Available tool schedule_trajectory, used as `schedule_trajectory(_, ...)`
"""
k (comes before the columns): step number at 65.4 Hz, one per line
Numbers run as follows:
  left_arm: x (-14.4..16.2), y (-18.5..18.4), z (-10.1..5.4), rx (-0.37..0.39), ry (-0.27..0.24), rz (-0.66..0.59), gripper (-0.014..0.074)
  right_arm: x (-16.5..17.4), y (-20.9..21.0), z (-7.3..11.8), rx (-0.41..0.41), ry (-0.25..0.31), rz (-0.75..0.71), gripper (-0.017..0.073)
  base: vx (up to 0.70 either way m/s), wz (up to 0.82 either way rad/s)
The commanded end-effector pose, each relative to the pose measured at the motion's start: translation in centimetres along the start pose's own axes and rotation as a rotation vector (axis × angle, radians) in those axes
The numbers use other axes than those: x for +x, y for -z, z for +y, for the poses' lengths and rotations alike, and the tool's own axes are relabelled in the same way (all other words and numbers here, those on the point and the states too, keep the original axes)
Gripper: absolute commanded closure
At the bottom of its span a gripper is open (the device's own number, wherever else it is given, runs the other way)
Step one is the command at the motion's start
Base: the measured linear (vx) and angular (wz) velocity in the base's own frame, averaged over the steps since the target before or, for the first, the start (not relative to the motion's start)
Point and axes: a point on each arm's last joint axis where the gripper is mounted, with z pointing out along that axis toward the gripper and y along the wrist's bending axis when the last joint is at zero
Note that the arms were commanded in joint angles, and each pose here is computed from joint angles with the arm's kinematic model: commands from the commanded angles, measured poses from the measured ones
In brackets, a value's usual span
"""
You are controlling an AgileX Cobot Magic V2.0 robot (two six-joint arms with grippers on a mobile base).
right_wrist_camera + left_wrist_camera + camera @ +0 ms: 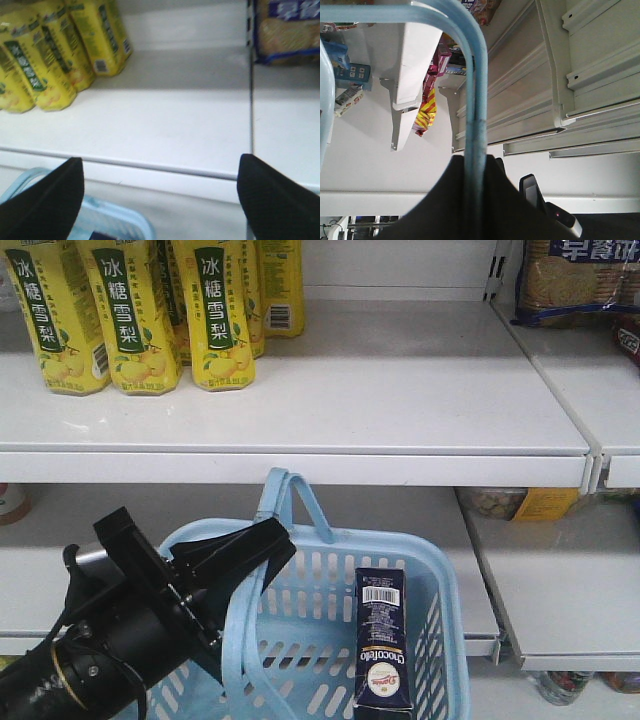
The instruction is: Left arm holds basket, right arm returns cookies
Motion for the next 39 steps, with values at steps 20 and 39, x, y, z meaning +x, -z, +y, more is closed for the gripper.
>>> schedule_trajectory(20,-0.2,-0.1,-3.0,0.234,0.019,-0.02,0.0594,2.2,-5.6,4.0,-0.131,-0.134,0.376,-0.0034,0.0,0.0)
schedule_trajectory(39,-0.2,-0.1,-3.0,0.234,0.019,-0.02,0.0594,2.6,-9.5,7.3,-0.133,-0.099,0.607,-0.0034,0.0,0.0)
